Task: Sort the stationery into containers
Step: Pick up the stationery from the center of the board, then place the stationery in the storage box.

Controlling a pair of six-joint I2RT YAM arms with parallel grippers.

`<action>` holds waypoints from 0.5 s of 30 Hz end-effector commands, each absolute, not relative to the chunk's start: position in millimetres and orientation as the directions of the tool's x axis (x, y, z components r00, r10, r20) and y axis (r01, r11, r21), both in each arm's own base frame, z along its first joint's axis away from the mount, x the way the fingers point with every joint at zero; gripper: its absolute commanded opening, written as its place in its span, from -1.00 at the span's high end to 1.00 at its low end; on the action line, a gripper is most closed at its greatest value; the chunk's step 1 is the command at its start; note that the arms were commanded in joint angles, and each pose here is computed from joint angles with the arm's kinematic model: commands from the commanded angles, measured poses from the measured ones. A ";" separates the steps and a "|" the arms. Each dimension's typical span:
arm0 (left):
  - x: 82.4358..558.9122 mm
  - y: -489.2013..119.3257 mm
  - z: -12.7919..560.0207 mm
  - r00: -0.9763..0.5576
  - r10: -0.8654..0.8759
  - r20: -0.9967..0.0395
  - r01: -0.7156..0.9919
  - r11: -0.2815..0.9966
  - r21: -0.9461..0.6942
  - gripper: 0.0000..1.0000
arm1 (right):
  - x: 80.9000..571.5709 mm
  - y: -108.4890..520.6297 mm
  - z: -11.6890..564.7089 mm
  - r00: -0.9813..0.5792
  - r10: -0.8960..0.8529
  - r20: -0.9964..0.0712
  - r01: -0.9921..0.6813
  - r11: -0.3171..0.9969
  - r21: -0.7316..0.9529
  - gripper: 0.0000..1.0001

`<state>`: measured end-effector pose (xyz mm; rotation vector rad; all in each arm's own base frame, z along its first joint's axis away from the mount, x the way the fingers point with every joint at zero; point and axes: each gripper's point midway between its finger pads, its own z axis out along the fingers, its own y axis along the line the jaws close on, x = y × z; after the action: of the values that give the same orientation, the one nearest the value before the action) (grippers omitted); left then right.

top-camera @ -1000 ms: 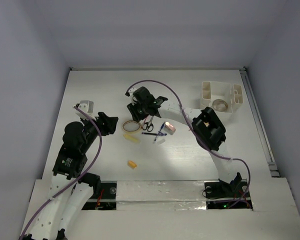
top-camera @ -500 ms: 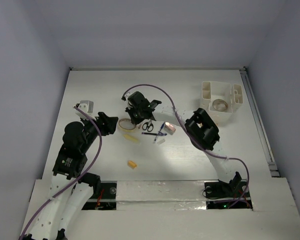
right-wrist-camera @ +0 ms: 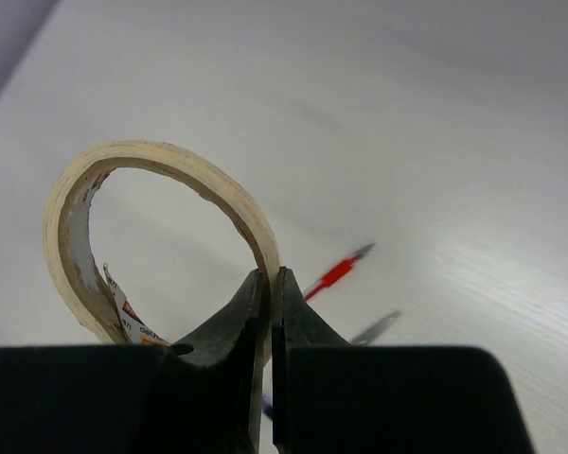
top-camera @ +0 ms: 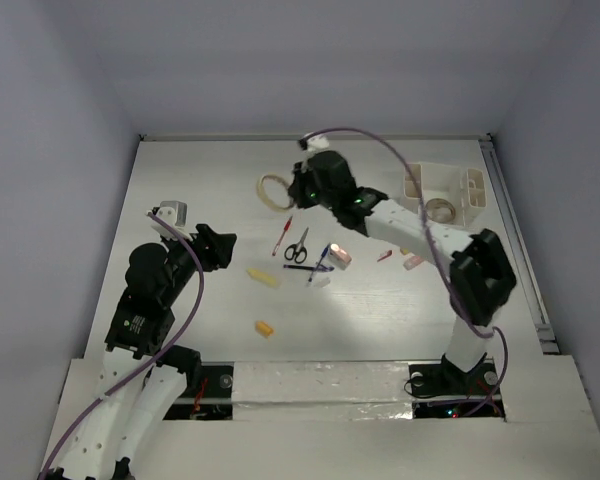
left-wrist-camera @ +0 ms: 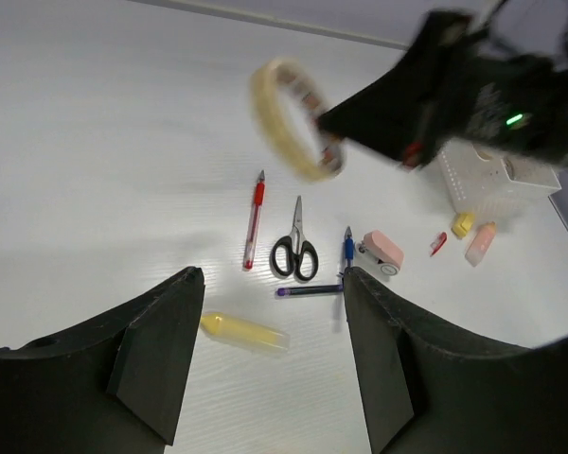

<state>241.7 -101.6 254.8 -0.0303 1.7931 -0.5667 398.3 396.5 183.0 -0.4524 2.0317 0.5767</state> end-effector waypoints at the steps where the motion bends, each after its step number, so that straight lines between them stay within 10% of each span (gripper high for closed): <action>1: 243.5 -101.4 265.9 -0.261 -0.321 -0.910 0.284 0.876 -0.391 -0.13 | 462.1 281.3 265.5 -0.314 0.201 -0.928 -0.255 0.923 0.287 1.00; 8: 242.8 -102.8 267.0 -0.260 -0.318 -0.912 0.294 0.873 -0.389 -0.13 | 457.7 38.3 254.1 -0.173 0.307 -0.936 0.311 0.919 0.243 1.00; 15: 245.4 -104.9 261.1 -0.284 -0.313 -0.906 0.291 0.873 -0.393 -0.13 | 446.6 -49.7 221.0 -0.165 0.337 -0.927 0.528 0.824 0.206 0.97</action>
<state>241.0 -101.9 255.8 -0.0279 1.7891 -0.5697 448.9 -27.2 224.1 0.5867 1.8111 -0.1244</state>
